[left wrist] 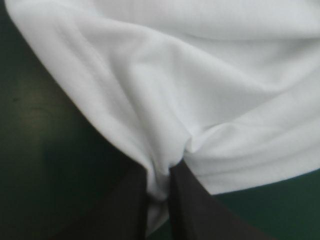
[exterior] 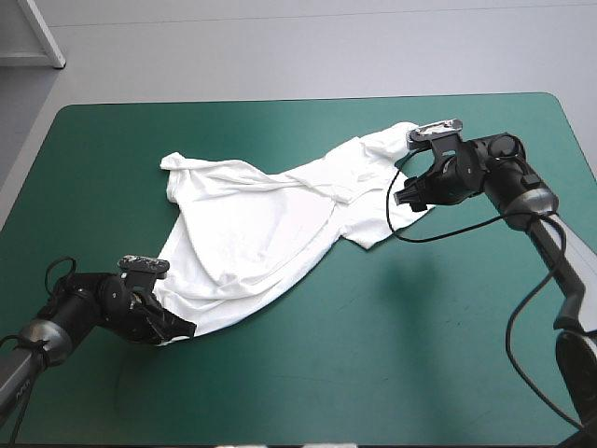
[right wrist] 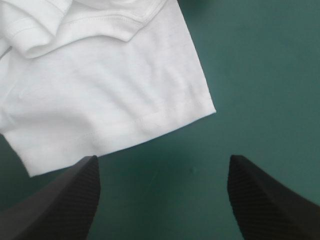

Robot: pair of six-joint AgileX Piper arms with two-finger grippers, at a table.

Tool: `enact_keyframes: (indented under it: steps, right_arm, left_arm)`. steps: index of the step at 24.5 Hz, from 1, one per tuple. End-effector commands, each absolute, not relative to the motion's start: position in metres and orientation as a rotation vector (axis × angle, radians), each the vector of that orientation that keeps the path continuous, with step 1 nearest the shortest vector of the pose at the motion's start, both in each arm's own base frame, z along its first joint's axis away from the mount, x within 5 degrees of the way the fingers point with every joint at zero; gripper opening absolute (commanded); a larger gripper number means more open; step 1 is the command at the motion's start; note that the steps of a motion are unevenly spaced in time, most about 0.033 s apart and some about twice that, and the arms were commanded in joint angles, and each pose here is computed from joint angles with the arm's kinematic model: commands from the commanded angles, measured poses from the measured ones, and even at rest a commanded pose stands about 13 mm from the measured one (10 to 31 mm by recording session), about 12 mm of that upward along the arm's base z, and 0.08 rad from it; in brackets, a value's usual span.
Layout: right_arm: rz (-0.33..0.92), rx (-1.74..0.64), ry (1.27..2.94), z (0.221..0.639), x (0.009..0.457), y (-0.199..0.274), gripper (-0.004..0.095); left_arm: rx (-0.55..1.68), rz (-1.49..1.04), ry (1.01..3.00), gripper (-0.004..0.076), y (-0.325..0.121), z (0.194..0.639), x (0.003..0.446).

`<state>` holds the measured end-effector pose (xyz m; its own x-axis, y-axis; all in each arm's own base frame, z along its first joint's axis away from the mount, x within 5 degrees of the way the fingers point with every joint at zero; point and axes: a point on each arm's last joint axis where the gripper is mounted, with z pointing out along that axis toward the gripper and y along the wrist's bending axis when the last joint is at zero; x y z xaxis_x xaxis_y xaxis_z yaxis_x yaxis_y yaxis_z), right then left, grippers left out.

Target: Fold the cloth

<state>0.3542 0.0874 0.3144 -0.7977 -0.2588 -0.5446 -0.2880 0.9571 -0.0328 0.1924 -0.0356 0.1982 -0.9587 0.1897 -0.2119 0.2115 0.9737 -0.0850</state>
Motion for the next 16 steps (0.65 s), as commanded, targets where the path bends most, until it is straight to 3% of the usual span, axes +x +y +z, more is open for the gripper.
enact_keyframes:
  steps: [1, 6, 13, 16]
  right_arm:
    - [0.074, -0.371, 2.424, 0.32, 0.369, 0.089, 0.063]
    - [0.055, -0.303, 2.471, 0.272, 0.407, 0.077, 0.063]
    - [0.127, -0.251, 2.556, 0.229, 0.439, 0.075, 0.0625]
    - [0.209, -0.236, 2.57, 0.225, 0.439, 0.08, 0.0494]
  left_arm:
    - [0.275, -0.209, 2.928, 0.0019, -0.04, 0.19, 0.194]
    - [0.276, -0.212, 2.939, 0.0019, -0.04, 0.19, 0.193]
    - [0.258, -0.211, 2.905, 0.0019, -0.04, 0.19, 0.196]
    - [0.249, -0.212, 2.905, 0.0019, -0.04, 0.19, 0.196]
